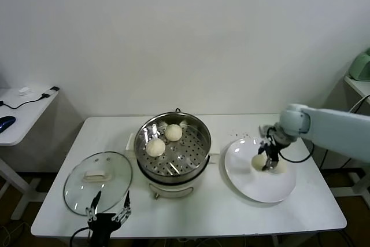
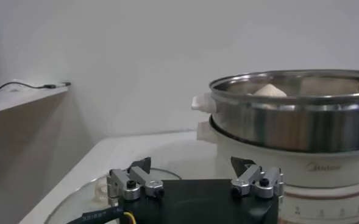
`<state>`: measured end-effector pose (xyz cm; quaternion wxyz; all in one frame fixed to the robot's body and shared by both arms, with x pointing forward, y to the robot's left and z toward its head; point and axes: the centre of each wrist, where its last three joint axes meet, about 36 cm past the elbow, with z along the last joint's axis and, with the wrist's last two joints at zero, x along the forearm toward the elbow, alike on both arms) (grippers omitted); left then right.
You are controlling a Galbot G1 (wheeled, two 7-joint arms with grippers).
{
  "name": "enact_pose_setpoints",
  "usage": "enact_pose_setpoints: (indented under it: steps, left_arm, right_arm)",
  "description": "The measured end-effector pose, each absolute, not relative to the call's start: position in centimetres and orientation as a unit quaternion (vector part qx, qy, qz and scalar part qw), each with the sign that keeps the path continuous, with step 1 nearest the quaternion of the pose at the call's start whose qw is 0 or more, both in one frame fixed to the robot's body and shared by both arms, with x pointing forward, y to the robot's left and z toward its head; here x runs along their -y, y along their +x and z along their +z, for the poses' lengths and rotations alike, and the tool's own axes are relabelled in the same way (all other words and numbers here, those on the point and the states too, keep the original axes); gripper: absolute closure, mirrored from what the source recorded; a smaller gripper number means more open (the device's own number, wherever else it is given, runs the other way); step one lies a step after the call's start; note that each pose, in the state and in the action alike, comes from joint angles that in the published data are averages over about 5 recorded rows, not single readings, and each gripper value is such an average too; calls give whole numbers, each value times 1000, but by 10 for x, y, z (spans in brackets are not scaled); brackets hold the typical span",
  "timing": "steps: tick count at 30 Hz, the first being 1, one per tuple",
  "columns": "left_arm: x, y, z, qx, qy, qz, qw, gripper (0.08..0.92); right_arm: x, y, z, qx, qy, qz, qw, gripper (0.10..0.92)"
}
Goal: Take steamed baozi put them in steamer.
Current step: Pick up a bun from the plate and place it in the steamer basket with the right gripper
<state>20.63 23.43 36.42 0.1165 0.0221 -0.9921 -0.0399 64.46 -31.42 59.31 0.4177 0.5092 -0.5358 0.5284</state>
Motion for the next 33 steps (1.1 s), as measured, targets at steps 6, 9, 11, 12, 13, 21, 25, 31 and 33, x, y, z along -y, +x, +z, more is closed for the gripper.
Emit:
enact_pose_setpoints:
  steps: [6,9,11,12,13,21,25,31,33]
  left_arm:
    - [-234,208,366,993,20,-41,113,177]
    - [-234,208,366,993,20,-41,113,177]
    - [-234,208,366,993,20,-41,113,177]
    - [-234,208,366,993,20,-41,113,177]
    - [-234,208,366,993,20,-40,113,177]
    - [-233,208,364,993,22,-38,114,177]
    - [-233,207,363,992,23,-37,116,177]
    - [-233,207,360,992,25,-37,118,177]
    - [-233,207,360,992,26,-37,119,177]
  right_arm:
    - [250,666,687,509,543,582,329,367]
    - [204,666,718,473,570,613,275,367]
    - [170,662,731,440,591,633,239,367]
    - [154,658,734,422,601,641,222,367]
    - [139,655,736,403,611,649,207,368]
    - [51,630,711,250,668,691,113,364]
    - [26,622,689,191,684,700,79,363]
    - [1,616,656,137,698,701,40,361]
    - [-6,614,645,125,703,700,29,361]
